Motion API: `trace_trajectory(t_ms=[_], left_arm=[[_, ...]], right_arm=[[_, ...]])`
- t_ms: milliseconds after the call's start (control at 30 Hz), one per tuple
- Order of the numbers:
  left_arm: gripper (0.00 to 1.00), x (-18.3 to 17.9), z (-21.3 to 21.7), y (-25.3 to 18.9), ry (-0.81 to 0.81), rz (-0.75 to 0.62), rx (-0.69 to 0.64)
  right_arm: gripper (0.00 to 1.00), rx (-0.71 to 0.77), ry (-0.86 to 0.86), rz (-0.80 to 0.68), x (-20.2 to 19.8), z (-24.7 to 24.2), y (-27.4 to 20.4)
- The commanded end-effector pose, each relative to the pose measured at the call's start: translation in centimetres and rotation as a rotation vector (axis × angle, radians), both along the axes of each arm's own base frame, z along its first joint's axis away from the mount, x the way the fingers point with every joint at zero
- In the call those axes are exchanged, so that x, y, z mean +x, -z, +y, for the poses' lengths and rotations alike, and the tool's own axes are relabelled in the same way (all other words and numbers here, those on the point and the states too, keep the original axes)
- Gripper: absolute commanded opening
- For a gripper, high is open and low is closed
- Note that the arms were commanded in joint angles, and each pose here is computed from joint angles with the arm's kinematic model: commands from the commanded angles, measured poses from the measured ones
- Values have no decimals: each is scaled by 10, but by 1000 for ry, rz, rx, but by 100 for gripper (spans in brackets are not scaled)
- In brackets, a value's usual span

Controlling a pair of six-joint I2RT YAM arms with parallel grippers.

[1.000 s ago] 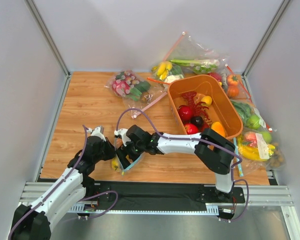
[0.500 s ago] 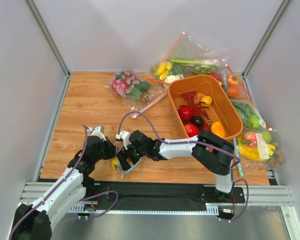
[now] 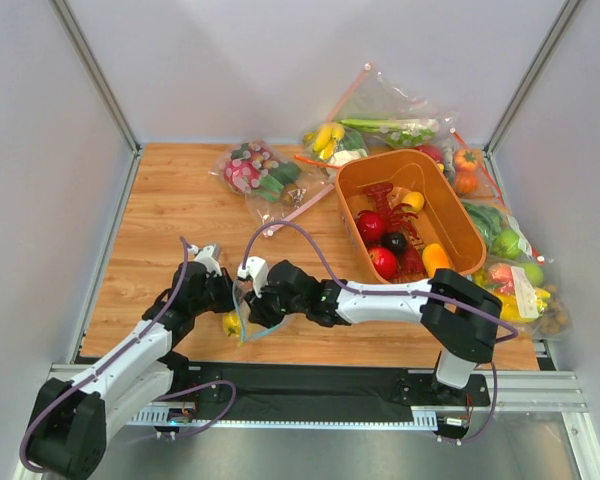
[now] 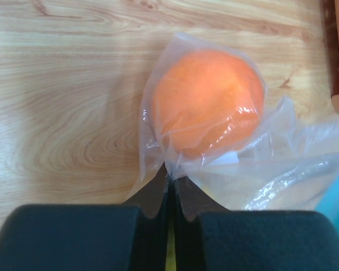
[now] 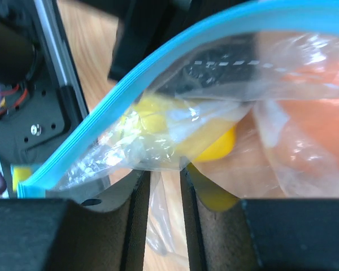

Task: Open the zip-top bag and remove the fake food

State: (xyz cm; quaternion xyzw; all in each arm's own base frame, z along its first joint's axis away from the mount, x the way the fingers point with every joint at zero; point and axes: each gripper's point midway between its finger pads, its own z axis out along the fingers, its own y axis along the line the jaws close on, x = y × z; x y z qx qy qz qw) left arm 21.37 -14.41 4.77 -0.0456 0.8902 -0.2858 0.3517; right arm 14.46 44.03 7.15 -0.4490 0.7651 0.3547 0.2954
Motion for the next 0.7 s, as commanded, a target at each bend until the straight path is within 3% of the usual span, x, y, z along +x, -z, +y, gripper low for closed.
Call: trace_trajectory(t_ms=[0, 233, 467, 667], left_arm=[[11, -10, -8, -7, 79, 21, 7], [43, -13, -4, -19, 56, -11, -2], [57, -24, 18, -27, -53, -38, 20], [59, -38, 13, -19, -44, 10, -34]], right_arm=[[28, 77, 120, -186, 38, -1, -47], [28, 17, 160, -143, 37, -11, -26], [28, 17, 173, -119, 37, -8, -24], [28, 1, 171, -106, 35, -10, -19]])
